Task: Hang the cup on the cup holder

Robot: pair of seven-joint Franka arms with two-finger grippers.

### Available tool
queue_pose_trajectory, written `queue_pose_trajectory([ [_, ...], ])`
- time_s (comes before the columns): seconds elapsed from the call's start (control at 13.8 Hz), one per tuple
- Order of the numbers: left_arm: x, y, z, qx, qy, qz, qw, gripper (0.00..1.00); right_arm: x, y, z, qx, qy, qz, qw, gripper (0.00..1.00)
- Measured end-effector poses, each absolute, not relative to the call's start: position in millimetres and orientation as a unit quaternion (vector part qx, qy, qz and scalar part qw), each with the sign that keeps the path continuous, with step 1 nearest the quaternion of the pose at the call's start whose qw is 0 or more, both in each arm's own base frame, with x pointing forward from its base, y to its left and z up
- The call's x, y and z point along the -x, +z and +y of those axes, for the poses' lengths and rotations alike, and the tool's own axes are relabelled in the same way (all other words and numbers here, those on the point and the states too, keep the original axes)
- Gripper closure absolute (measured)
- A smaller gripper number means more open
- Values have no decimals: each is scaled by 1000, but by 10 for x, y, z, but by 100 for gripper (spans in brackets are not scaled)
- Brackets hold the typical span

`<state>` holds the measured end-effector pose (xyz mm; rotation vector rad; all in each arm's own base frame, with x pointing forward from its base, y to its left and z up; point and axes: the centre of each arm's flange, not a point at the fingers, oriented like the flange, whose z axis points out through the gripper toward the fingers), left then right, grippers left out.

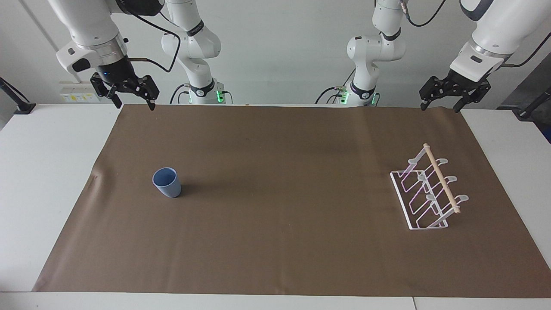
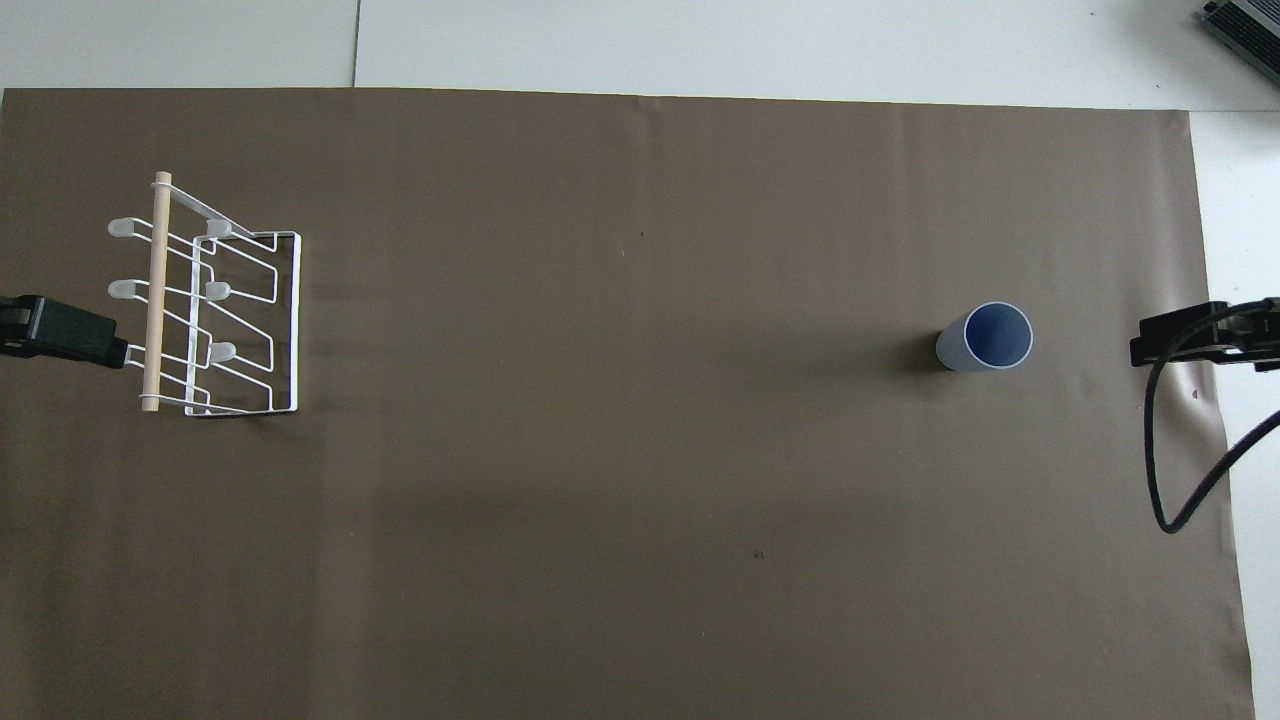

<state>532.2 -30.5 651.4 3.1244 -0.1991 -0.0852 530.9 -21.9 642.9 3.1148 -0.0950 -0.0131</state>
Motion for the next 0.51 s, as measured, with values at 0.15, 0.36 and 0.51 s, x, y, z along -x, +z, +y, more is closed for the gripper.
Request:
queue_pose_trajectory([
  [0.15, -5322, 6514, -305, -998, -27, -64, 5, 0, -5310, 6430, -221, -999, -4, -31, 13, 0],
  [0.36, -5322, 6514, -305, -998, -27, -64, 5, 0, -5308, 6422, -248, -999, -5, -33, 13, 0],
  [0.51, -5322, 6514, -305, -998, -27, -64, 5, 0, -5307, 6410, -268, -999, -6, -35, 12, 0],
])
